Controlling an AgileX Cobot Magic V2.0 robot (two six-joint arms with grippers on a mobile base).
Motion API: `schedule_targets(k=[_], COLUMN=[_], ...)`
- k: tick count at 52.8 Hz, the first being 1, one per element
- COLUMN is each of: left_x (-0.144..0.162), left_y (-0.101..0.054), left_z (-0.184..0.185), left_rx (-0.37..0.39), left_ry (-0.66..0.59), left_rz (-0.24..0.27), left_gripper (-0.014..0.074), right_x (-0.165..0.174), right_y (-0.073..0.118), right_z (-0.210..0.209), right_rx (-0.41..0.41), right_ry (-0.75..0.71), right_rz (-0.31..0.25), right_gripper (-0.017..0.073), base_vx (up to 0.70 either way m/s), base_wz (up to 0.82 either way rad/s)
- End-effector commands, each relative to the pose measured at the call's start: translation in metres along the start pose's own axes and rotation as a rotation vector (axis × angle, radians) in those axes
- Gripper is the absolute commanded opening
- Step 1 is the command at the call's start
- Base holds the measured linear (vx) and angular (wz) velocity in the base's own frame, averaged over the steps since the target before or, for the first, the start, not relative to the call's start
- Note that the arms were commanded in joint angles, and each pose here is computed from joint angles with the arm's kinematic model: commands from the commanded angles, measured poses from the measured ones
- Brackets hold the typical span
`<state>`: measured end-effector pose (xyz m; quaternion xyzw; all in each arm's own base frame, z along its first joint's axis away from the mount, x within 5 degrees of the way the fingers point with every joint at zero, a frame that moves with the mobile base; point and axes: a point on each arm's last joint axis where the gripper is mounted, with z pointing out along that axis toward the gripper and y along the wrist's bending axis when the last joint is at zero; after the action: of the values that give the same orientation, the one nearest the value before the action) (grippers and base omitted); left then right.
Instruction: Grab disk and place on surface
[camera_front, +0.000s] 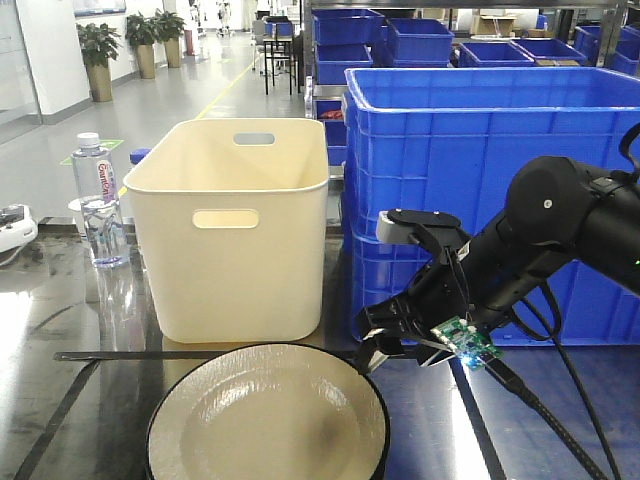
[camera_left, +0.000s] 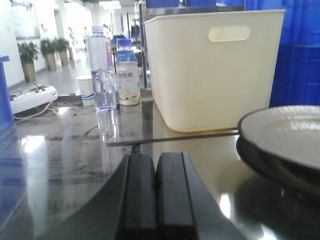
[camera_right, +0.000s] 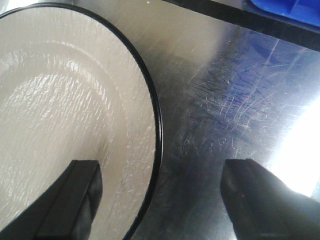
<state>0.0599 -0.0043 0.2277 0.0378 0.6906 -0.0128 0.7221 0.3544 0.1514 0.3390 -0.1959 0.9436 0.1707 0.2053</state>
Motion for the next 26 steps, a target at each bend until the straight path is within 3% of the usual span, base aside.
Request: schedule_targets(k=[1, 8, 26], left_x=[0.006, 0.018, 0.019], left_y=[-0.001, -0.001, -0.001], left_z=[-0.009, -0.003, -0.003], left_rx=[0.004, 0.004, 0.005], left_ry=[-0.144, -0.022, -0.017], left_rz=[0.002, -0.001, -0.001], left_gripper=[-0.0009, -0.0009, -0.0009], right_x=[-0.007, -0.007, -0.008], right_y=[0.008, 0.008, 0.007], right_z=[-0.029, -0.029, -0.027], right_rx=[-0.005, -0.005, -0.005], right_ry=[-0.118, -0.115, -0.114], right_rz=[-0.018, -0.017, -0.016], right_gripper=[0.0547, 0.0547, 0.0547], base_vx=[0.00, 0.00, 0.00], base_wz=[0.00, 0.00, 0.00])
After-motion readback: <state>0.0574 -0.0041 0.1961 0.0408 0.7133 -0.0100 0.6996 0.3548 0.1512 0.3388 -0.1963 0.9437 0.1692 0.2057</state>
